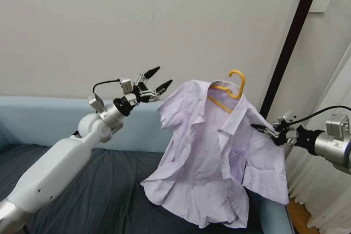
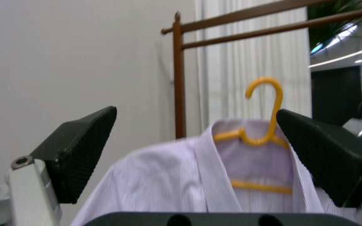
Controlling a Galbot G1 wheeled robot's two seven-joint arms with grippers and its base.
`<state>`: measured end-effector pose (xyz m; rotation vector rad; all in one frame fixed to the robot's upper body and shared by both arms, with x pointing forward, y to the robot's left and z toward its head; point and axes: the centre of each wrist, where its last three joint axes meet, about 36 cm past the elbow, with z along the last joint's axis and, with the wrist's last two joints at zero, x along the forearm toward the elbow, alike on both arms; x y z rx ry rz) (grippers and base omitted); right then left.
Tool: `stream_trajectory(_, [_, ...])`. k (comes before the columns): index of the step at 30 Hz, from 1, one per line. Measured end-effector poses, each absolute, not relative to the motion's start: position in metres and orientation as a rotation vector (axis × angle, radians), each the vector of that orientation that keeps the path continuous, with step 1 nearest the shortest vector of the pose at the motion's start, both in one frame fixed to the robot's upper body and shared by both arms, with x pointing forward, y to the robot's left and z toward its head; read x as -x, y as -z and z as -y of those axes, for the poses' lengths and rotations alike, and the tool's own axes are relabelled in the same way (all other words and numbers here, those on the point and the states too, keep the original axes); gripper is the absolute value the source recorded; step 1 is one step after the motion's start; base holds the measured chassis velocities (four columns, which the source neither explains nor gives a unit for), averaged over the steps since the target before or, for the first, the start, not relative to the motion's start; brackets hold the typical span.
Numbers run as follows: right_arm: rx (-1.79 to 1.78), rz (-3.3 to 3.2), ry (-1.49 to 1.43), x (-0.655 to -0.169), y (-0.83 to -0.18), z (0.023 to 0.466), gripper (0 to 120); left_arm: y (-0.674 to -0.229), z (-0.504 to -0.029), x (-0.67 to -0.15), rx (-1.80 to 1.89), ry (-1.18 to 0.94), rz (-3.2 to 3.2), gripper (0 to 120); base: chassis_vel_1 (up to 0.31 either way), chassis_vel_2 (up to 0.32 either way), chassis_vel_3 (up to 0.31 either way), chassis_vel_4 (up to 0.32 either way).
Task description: Pick up the clothes from the sofa and hang them on the clothes hanger.
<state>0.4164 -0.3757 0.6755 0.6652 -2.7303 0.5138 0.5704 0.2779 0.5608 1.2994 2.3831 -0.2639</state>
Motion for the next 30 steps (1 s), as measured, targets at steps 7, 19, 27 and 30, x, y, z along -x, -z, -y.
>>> stream_trajectory(7, [-0.477,2.739,-0.511,-0.399,-0.711,0.349,1,-0.524,-0.238,-0.512,-1.085,0.361,-2.598,100,0.0,0.0,0.0,0.0])
stream_trajectory(19, [-0.264,2.756,-0.711,-0.362,-0.764,0.309,1,-0.488,-0.204,-0.451,-1.223,0.449,-2.601,100,0.0,0.0,0.0,0.0])
stream_trajectory(27, [-0.24,2.766,-0.785,-0.345,-0.799,0.291,1,-0.458,-0.176,-0.459,-1.377,0.54,-2.541,100,0.0,0.0,0.0,0.0])
stream_trajectory(30, [-0.248,2.775,-0.763,-0.341,-0.812,0.287,1,-0.439,-0.168,-0.474,-1.439,0.562,-2.515,100,0.0,0.0,0.0,0.0])
